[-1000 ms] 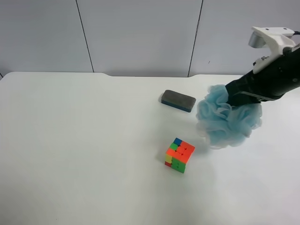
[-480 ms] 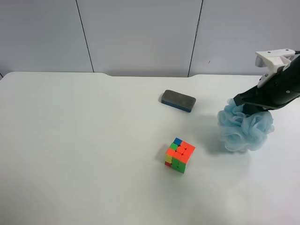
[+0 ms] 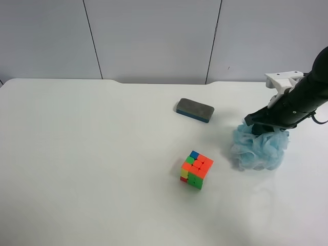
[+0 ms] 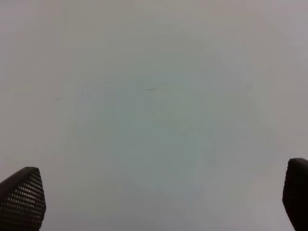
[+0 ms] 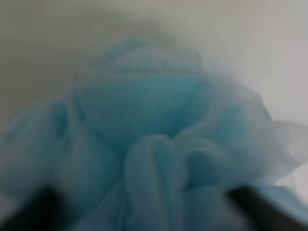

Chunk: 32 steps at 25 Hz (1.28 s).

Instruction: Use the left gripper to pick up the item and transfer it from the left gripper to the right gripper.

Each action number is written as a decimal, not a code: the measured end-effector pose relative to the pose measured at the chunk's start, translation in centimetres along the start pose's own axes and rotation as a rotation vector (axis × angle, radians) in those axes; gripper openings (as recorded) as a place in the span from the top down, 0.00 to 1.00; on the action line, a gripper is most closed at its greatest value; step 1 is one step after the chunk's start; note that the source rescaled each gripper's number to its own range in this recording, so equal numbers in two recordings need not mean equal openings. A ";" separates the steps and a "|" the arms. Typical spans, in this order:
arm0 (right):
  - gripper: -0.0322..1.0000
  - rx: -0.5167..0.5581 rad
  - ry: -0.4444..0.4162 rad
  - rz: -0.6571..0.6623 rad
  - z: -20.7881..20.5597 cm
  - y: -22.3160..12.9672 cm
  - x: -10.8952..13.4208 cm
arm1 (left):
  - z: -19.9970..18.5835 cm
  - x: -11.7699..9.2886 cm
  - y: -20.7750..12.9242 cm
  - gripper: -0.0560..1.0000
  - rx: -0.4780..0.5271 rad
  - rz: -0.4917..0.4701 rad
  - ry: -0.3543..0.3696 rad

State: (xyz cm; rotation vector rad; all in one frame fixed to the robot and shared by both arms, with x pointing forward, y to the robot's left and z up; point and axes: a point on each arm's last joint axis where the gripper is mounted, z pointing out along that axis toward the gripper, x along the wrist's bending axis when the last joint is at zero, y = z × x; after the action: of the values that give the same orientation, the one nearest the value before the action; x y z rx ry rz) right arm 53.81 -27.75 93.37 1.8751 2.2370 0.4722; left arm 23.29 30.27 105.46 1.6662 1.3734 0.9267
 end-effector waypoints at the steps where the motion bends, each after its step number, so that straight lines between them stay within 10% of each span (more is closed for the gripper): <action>1: 0.24 0.009 0.003 0.002 0.0 -0.1 0.0 | 0.0 0.0 0.0 0.00 0.000 0.000 0.000; 7: 0.01 0.061 0.026 0.005 -0.7 -0.6 0.3 | 0.0 0.0 0.0 0.00 0.000 0.000 0.000; 32: 0.00 -0.206 -0.003 -0.024 -23.1 -11.7 4.2 | 0.0 0.0 0.0 0.00 0.000 0.000 0.000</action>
State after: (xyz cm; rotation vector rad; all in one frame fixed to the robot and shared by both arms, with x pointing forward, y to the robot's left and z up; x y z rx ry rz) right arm 34.43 -28.27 110.99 1.7422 2.1162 0.6671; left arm 23.29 30.27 105.46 1.6662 1.3734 0.9267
